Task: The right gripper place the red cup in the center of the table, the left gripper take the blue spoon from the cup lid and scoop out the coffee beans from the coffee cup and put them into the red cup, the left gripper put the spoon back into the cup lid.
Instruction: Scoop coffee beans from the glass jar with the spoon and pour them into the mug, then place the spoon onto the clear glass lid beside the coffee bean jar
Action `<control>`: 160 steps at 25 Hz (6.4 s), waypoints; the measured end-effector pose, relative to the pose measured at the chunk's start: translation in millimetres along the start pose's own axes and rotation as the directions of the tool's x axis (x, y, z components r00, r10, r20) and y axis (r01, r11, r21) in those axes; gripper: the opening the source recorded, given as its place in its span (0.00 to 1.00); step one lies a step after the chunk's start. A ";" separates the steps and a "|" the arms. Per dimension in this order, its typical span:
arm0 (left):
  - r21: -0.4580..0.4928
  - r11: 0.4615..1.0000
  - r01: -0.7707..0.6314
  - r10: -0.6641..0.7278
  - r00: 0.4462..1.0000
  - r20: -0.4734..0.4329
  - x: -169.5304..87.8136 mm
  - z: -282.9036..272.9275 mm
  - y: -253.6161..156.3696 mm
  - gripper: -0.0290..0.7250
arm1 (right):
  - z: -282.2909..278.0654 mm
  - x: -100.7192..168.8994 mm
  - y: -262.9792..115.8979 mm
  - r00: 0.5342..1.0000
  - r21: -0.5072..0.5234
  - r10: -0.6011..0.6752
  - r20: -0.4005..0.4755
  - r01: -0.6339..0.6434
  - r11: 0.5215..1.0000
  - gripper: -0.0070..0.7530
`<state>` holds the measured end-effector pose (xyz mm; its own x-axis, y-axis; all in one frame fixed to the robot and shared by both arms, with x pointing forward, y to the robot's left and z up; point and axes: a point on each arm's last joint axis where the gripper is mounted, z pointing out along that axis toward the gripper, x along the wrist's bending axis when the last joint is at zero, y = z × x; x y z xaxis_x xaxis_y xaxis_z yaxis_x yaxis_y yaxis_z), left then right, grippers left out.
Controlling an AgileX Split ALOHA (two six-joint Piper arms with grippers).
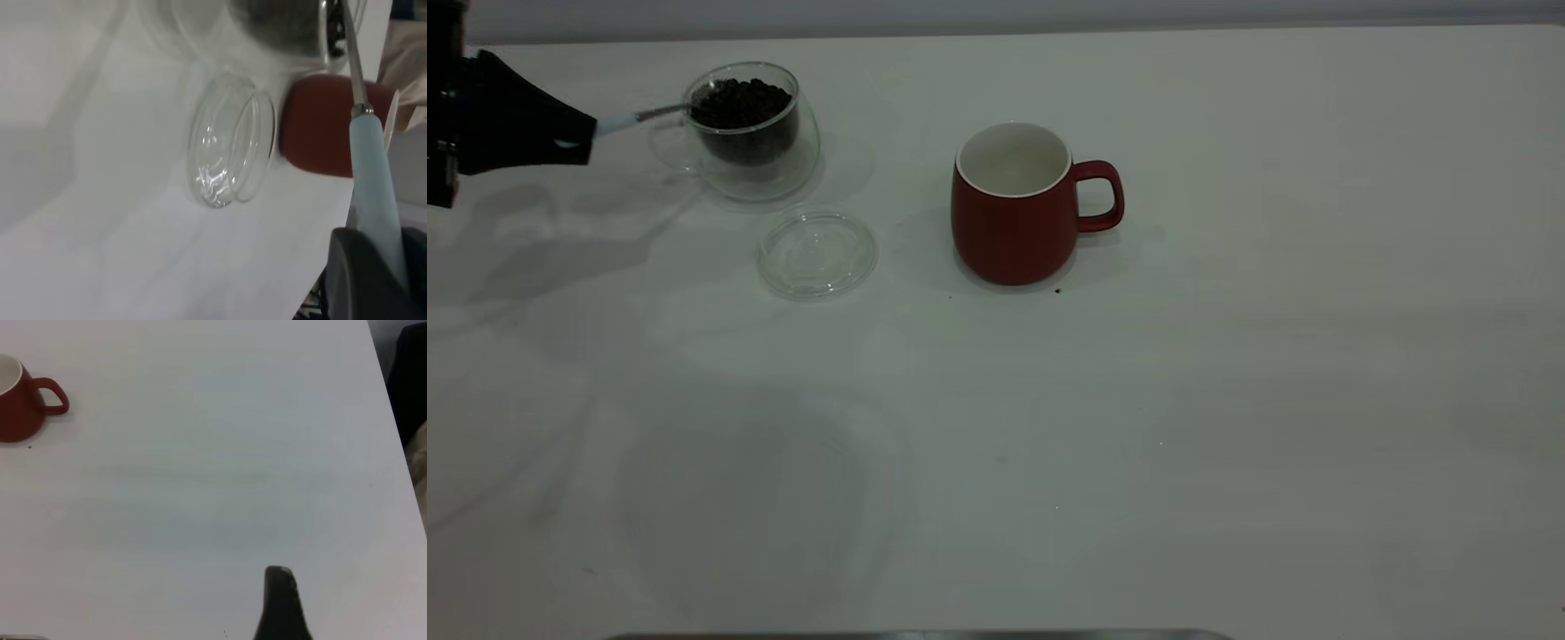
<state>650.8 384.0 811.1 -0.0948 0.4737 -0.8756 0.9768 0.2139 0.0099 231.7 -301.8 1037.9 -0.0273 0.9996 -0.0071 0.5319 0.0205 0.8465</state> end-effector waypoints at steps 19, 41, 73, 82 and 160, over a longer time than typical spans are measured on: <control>-0.006 1.000 0.008 -0.008 1.000 0.006 -0.7 0.4 0.6 0.21 | 0.0 0.0 0.0 1.000 0.000 0.000 0.000 0.000 1.000 0.76; 0.039 0.998 -0.057 0.057 0.998 0.000 -35.5 16.7 2.8 0.21 | 0.0 0.0 0.0 1.000 0.000 0.000 0.000 0.000 1.000 0.76; 0.260 0.949 -0.176 0.170 0.984 0.047 -93.7 118.7 -23.0 0.21 | 0.0 0.0 0.0 1.000 0.000 0.000 0.000 0.000 1.000 0.76; 0.297 0.935 -0.195 0.189 0.981 0.048 -100.1 131.1 -29.4 0.21 | 0.0 0.0 0.0 1.000 0.000 0.000 0.000 0.000 1.000 0.76; 0.248 0.862 -0.442 0.453 0.892 0.017 -125.8 75.3 -16.8 0.21 | 0.0 0.0 0.0 1.000 0.000 0.000 0.000 0.000 1.000 0.76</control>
<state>660.8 256.6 884.7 0.3608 0.5049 -0.7841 0.9315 -0.2373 0.2758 231.7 -301.8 1037.9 -0.0273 0.9996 -0.0071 0.5319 0.0205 0.8465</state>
